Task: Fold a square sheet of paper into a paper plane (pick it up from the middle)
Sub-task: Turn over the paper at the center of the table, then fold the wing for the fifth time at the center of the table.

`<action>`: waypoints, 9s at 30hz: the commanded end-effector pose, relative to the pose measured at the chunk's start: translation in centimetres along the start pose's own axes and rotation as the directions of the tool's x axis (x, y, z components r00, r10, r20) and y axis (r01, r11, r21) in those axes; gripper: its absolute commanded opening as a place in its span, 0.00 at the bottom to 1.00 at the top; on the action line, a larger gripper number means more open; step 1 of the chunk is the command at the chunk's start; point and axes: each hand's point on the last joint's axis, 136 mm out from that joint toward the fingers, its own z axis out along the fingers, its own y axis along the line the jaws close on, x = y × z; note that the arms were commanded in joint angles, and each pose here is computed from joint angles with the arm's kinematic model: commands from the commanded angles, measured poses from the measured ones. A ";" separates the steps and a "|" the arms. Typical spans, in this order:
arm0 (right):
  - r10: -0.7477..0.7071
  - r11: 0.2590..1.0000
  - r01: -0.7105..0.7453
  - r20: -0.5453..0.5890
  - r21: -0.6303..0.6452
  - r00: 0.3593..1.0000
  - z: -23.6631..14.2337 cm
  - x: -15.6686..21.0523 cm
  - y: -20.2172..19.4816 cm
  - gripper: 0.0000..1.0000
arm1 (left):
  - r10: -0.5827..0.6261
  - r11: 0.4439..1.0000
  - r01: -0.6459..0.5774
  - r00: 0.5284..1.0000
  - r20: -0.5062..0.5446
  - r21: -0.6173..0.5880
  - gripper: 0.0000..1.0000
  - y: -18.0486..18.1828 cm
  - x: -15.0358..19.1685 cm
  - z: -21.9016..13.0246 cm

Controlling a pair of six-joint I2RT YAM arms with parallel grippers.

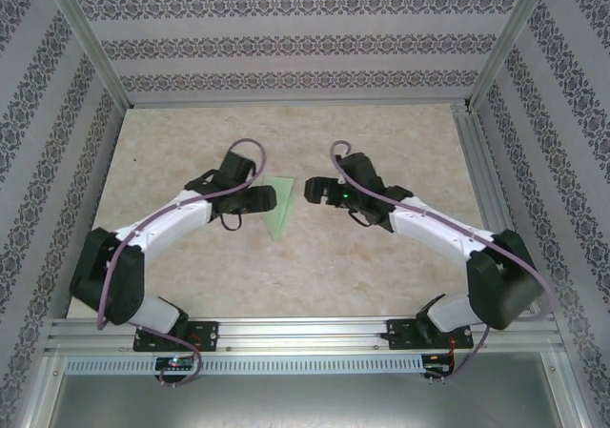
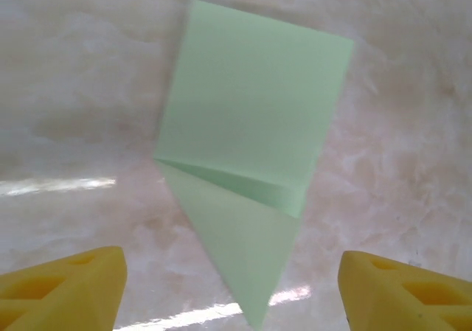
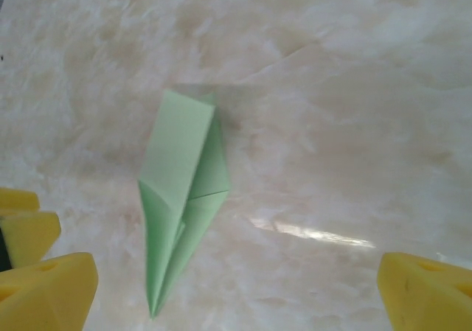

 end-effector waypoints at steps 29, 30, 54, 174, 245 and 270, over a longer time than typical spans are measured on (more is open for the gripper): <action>-0.079 0.997 0.071 -0.318 -0.038 0.945 12.5 7.4 6.3 0.37 | -0.279 0.922 0.280 0.959 -0.045 0.268 0.82 3.7 0.1 0.7; -0.072 0.997 0.064 -0.321 -0.036 0.944 12.6 7.4 6.0 0.37 | -0.274 0.914 0.278 0.960 -0.054 0.296 0.80 3.1 0.0 0.7; 0.082 0.986 -0.124 -0.315 -0.115 0.946 12.5 7.7 3.5 0.30 | -0.218 0.855 0.293 0.952 -0.216 0.429 0.56 -1.5 1.3 5.6; -0.696 0.677 0.734 0.282 -0.046 0.660 7.1 9.8 4.8 0.27 | -0.336 0.929 0.343 0.939 -0.072 0.140 0.07 -2.7 1.9 5.9; 0.114 0.910 -0.073 0.077 -0.408 0.991 8.7 6.1 0.8 0.00 | -0.115 0.937 0.118 0.993 -0.031 0.329 0.51 -6.3 0.2 4.9; 0.194 0.913 -0.182 -0.004 -0.364 0.981 10.4 6.6 -1.3 0.01 | -0.028 0.913 0.060 0.996 -0.083 0.403 0.42 -8.4 0.9 7.1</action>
